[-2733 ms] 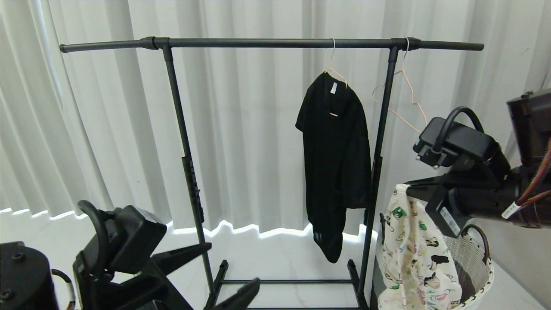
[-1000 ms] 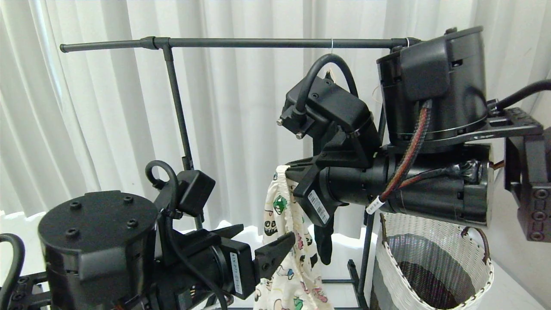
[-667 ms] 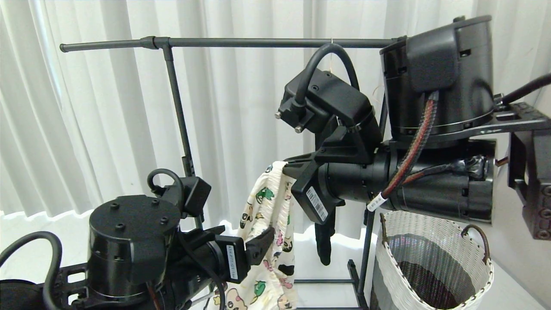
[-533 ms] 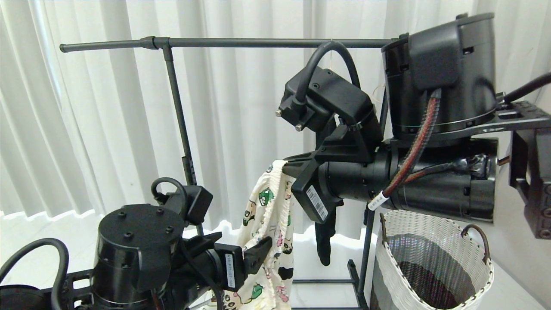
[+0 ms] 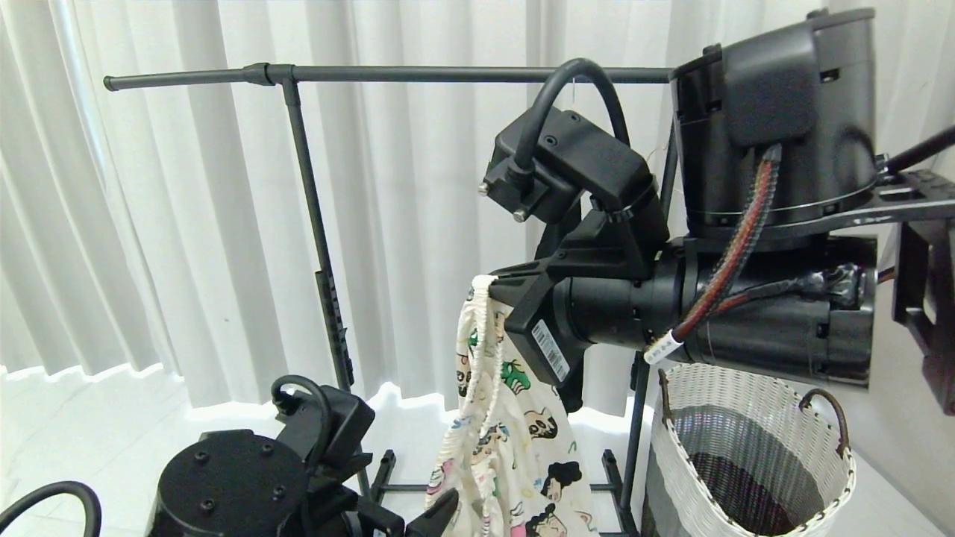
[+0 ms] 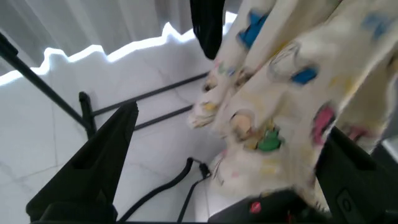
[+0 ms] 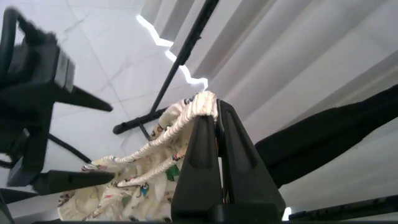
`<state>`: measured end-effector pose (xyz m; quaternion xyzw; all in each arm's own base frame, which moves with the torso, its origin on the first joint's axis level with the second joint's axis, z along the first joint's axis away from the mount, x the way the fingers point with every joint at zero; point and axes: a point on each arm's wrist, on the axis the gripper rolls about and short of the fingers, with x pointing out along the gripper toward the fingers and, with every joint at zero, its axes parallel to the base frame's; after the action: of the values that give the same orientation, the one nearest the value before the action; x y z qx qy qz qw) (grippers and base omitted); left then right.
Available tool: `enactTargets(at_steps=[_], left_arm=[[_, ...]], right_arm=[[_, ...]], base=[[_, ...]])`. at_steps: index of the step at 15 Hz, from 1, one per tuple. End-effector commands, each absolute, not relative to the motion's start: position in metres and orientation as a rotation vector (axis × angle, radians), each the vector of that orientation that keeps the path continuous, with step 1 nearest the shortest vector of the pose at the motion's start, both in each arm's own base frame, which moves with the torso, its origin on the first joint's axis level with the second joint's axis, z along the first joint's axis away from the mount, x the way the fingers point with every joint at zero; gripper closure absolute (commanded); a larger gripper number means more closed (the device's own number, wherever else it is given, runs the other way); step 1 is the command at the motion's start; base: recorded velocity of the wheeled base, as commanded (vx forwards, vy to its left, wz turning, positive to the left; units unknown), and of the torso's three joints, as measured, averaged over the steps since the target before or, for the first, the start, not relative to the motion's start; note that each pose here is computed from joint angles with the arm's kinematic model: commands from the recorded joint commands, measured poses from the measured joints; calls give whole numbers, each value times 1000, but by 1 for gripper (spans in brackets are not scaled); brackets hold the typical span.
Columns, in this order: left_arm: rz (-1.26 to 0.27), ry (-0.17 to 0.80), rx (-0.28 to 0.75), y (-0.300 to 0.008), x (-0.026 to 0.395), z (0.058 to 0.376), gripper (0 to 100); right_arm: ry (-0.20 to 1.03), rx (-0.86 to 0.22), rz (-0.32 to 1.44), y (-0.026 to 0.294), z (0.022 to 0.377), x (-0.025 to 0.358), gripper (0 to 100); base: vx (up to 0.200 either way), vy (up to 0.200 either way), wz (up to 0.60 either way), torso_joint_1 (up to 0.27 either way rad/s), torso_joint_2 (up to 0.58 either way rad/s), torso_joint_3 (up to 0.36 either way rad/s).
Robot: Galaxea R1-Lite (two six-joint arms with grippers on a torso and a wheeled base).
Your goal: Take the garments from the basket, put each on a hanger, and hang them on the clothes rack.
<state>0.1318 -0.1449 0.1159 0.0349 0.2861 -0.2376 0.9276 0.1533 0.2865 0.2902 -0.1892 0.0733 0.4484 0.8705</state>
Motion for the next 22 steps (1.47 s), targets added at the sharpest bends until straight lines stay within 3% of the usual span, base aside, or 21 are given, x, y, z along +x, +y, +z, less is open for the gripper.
enactTargets(at_steps=[1, 10, 11, 15, 18, 20, 22], left_arm=[[-477, 619, 92, -138, 127, 107, 0], [-473, 624, 92, -126, 117, 104, 0], [-472, 626, 94, -125, 116, 103, 100], [-467, 625, 99, -124, 115, 103, 100], [-378, 608, 202, -105, 102, 92, 100], [-429, 501, 170, -103, 100, 115, 100], [-438, 474, 166, -106, 103, 146, 100]], right_arm=[[141, -388, 937, 282, 295, 151, 100], [154, -400, 871, 264, 294, 148, 100], [158, -403, 865, 261, 293, 148, 100], [175, -414, 848, 249, 288, 146, 100], [218, -441, 782, 223, 275, 142, 100], [244, -452, 756, 201, 267, 137, 100], [267, -463, 739, 180, 256, 128, 100]], base=[[0, 0, 0, 0, 0, 0], [0, 0, 0, 0, 0, 0], [0, 0, 0, 0, 0, 0], [0, 0, 0, 0, 0, 0], [0, 0, 0, 0, 0, 0], [0, 0, 0, 0, 0, 0], [0, 0, 0, 0, 0, 0]])
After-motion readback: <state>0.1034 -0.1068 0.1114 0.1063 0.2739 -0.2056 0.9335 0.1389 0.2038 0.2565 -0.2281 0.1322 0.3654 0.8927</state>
